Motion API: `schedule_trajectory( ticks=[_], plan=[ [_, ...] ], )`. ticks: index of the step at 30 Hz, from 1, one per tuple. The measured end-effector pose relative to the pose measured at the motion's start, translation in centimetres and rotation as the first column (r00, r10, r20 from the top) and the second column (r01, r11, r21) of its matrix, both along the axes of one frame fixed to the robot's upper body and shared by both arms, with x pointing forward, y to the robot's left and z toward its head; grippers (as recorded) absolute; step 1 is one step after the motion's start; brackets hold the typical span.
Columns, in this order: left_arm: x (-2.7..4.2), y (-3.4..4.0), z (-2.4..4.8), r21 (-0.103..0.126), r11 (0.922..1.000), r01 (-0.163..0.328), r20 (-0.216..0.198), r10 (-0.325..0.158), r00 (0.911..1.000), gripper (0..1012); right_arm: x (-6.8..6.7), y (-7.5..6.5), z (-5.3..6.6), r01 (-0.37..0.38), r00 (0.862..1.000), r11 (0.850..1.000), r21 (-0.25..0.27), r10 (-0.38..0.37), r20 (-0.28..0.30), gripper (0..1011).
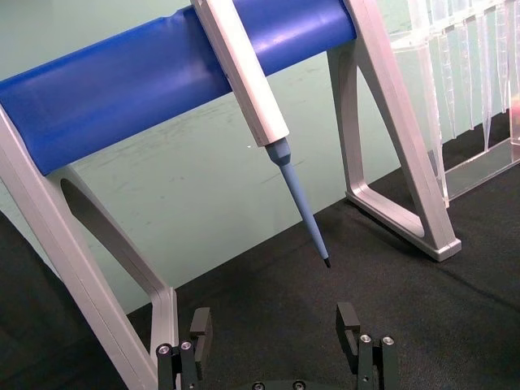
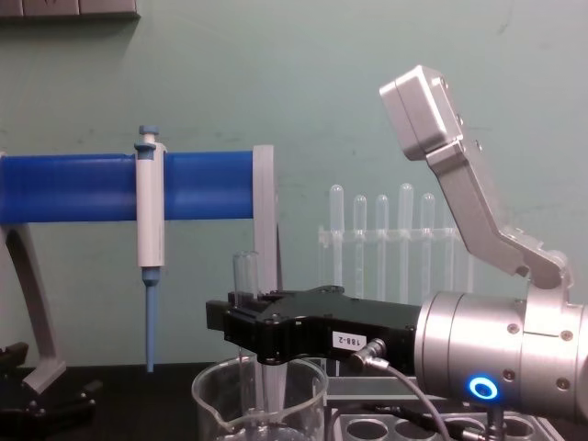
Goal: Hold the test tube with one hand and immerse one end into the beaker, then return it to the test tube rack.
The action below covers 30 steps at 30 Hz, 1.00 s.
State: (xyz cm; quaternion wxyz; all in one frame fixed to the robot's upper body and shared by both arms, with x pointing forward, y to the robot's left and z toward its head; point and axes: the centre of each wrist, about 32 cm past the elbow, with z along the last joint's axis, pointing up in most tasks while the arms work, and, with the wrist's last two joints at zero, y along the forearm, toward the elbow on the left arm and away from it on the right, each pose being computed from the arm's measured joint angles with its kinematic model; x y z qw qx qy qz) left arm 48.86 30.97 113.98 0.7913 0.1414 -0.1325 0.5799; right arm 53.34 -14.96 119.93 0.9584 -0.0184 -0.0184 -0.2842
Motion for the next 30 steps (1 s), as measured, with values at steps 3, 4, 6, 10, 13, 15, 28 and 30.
schedule_trajectory(
  ticks=[3,4,6,10,13,15,28,30],
  plan=[
    [0.00,0.00,0.00,0.000,1.0000,0.000,0.000,0.000,1.0000,1000,0.00,0.00,0.00,0.000,1.000,1.000,0.000,0.000,0.000,224],
    [0.00,0.00,0.00,0.000,1.0000,0.000,0.000,0.000,1.0000,1000,0.00,0.00,0.00,0.000,1.000,1.000,0.000,0.000,0.000,225],
    [0.00,0.00,0.00,0.000,1.0000,0.000,0.000,0.000,1.0000,1000,0.00,0.00,0.00,0.000,1.000,1.000,0.000,0.000,0.000,224],
    [0.00,0.00,0.00,0.000,1.0000,0.000,0.000,0.000,1.0000,1000,0.00,0.00,0.00,0.000,1.000,1.000,0.000,0.000,0.000,225],
    [0.00,0.00,0.00,0.000,1.0000,0.000,0.000,0.000,1.0000,1000,0.00,0.00,0.00,0.000,1.000,1.000,0.000,0.000,0.000,225],
    [0.00,0.00,0.00,0.000,1.0000,0.000,0.000,0.000,1.0000,1000,0.00,0.00,0.00,0.000,1.000,1.000,0.000,0.000,0.000,224],
    [0.00,0.00,0.00,0.000,1.0000,0.000,0.000,0.000,1.0000,1000,0.00,0.00,0.00,0.000,1.000,1.000,0.000,0.000,0.000,224],
    [0.00,0.00,0.00,0.000,1.0000,0.000,0.000,0.000,1.0000,1000,0.00,0.00,0.00,0.000,1.000,1.000,0.000,0.000,0.000,225]
  ],
)
